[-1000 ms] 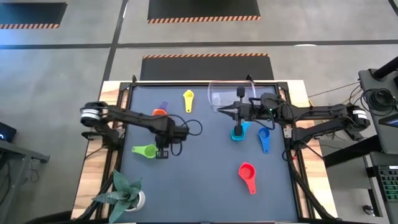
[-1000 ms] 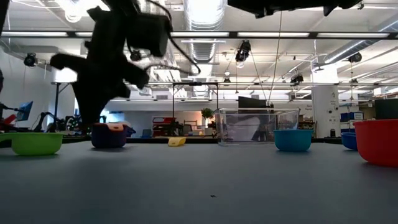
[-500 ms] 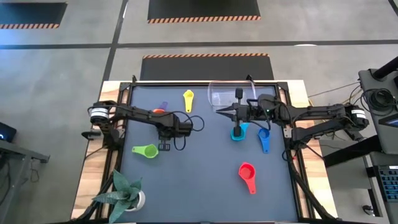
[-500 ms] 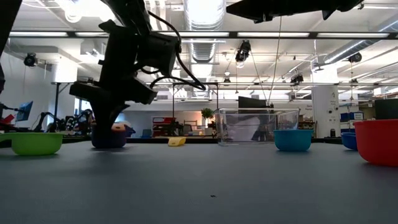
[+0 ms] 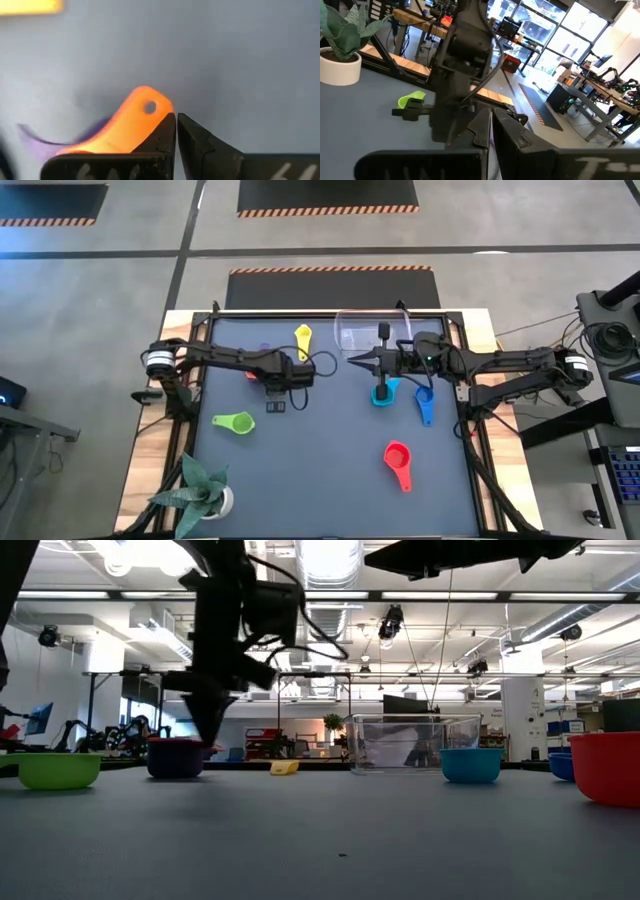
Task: Nest measuring cups in basket
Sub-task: Stack the orange measuring cup on top of the violet measuring cup
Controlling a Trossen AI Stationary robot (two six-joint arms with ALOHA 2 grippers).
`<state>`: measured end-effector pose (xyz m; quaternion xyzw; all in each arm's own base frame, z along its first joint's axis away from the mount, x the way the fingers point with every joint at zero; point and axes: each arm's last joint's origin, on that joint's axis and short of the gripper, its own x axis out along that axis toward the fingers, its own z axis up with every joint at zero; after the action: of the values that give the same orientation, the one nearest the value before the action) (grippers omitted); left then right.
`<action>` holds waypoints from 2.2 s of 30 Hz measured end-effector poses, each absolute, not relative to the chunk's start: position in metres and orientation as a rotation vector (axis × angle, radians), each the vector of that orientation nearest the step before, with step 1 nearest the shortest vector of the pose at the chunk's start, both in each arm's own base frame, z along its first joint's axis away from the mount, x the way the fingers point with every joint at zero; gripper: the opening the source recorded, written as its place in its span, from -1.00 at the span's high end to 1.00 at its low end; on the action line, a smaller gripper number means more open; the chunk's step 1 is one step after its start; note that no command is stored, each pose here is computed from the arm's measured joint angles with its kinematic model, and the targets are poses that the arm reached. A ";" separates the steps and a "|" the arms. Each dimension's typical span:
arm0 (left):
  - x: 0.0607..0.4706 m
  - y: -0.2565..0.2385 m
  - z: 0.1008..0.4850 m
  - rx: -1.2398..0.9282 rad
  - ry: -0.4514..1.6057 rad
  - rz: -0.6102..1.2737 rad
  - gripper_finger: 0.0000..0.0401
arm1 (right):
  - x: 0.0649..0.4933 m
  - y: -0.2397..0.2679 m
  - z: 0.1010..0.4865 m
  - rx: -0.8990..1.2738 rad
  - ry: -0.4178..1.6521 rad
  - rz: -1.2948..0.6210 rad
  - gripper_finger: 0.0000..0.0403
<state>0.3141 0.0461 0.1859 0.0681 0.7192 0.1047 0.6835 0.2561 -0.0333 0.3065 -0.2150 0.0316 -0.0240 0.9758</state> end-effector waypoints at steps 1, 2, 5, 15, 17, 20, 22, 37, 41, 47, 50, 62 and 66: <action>0.316 0.049 0.189 0.171 1.598 0.275 1.00 | 0.256 -0.033 0.306 -0.434 0.065 -0.048 0.96; 0.318 0.053 0.193 0.197 1.584 0.333 1.00 | 0.256 -0.033 0.306 -0.434 0.067 -0.048 0.96; 0.323 0.065 0.208 0.279 1.534 0.503 1.00 | 0.256 -0.033 0.306 -0.434 0.073 -0.046 0.96; 0.338 0.055 0.252 0.042 1.446 -0.070 1.00 | 0.256 -0.033 0.303 -0.437 0.096 -0.042 0.96; 0.336 0.053 0.247 0.061 1.463 -0.106 1.00 | 0.256 -0.033 0.303 -0.437 0.096 -0.042 0.96; 0.329 0.053 0.230 0.069 1.518 -0.118 1.00 | 0.256 -0.033 0.303 -0.437 0.100 -0.041 0.96; 0.325 0.053 0.217 0.070 1.542 -0.117 1.00 | 0.256 -0.033 0.303 -0.437 0.102 -0.040 0.96; 0.316 0.063 0.185 0.360 1.589 0.232 1.00 | 0.256 -0.033 0.303 -0.455 0.103 -0.039 0.96; 0.320 0.066 0.192 0.399 1.573 0.285 1.00 | 0.256 -0.033 0.303 -0.455 0.102 -0.039 0.96; 0.330 0.067 0.210 0.361 1.512 0.274 1.00 | 0.256 -0.033 0.301 -0.453 0.118 -0.036 0.96; 0.330 0.066 0.217 0.343 1.524 0.169 1.00 | 0.255 -0.033 0.299 -0.450 0.143 -0.029 0.96; 0.271 0.116 0.268 0.218 1.234 0.392 1.00 | 0.263 -0.038 0.286 -0.367 0.239 -0.103 0.96; 0.247 0.137 0.269 0.117 1.170 0.532 1.00 | 0.285 -0.049 0.277 -0.312 0.295 -0.131 0.96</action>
<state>0.2470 0.1368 0.2694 0.0543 0.5453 0.2478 0.7990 0.2852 -0.0492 0.2773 -0.1549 0.1462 -0.0648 0.9749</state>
